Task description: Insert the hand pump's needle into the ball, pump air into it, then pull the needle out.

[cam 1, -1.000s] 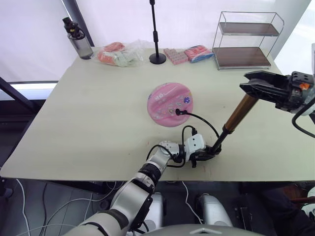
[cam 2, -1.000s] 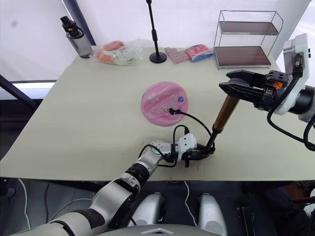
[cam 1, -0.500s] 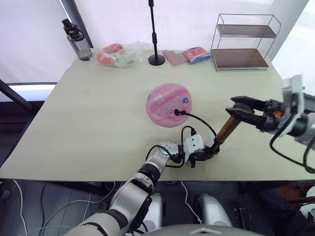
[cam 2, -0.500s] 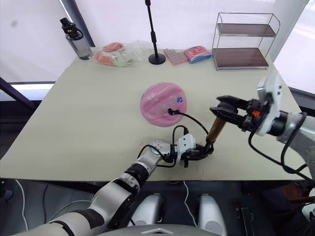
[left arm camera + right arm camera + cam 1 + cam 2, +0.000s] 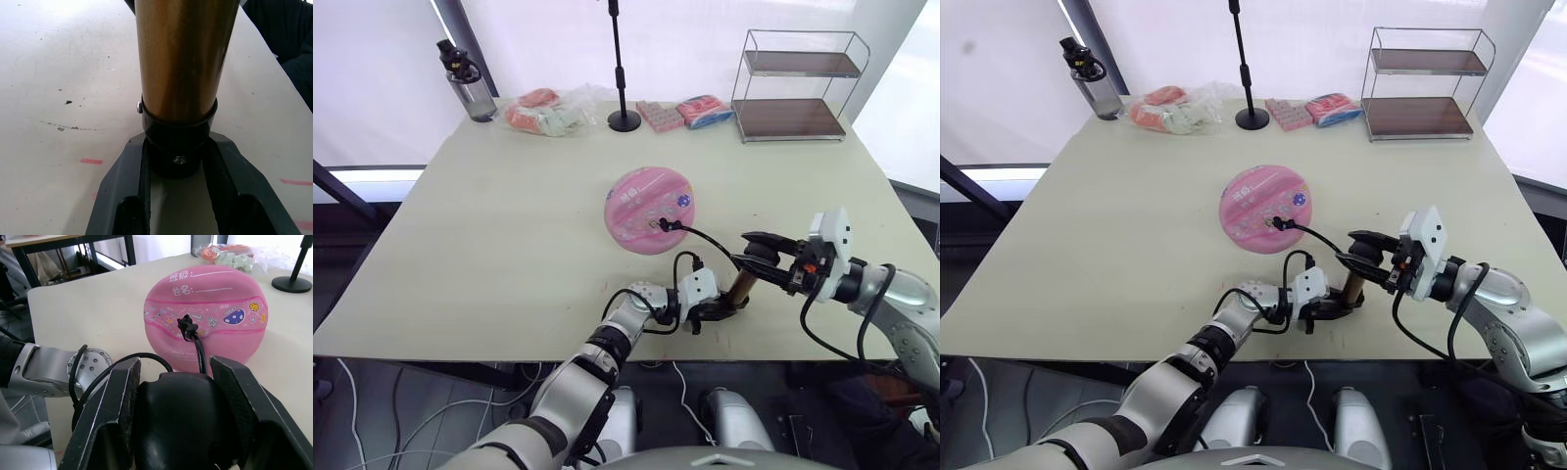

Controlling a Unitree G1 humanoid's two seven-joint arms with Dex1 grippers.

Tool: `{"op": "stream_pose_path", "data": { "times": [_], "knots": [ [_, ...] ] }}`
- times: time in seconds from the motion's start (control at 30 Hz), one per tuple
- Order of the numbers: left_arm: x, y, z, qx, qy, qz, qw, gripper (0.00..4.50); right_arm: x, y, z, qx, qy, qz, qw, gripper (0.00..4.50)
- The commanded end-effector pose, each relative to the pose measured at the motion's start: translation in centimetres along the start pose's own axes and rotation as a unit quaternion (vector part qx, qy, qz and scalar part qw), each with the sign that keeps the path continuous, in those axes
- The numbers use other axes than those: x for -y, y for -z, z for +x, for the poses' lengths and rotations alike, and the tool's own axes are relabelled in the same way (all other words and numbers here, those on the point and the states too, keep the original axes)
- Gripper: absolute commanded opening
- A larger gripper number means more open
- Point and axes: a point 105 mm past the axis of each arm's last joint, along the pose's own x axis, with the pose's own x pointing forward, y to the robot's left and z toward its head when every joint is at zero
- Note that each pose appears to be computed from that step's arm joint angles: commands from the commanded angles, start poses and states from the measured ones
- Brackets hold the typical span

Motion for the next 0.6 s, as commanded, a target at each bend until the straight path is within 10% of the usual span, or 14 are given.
{"op": "stream_pose_path", "data": {
  "times": [0.03, 0.6],
  "knots": [
    [1.7, 3.5, -0.6, -0.053, 0.021, -0.044, 0.997, 1.07, 0.6, -2.2, -1.0, 0.004, 0.006, -0.01, 1.0, 1.83],
    [2.0, 3.5, -0.4, -0.052, 0.025, -0.046, 0.997, 1.07, 1.4, -15.6, -5.2, 0.086, 0.011, -0.053, 0.995, 1.83]
  ]
}}
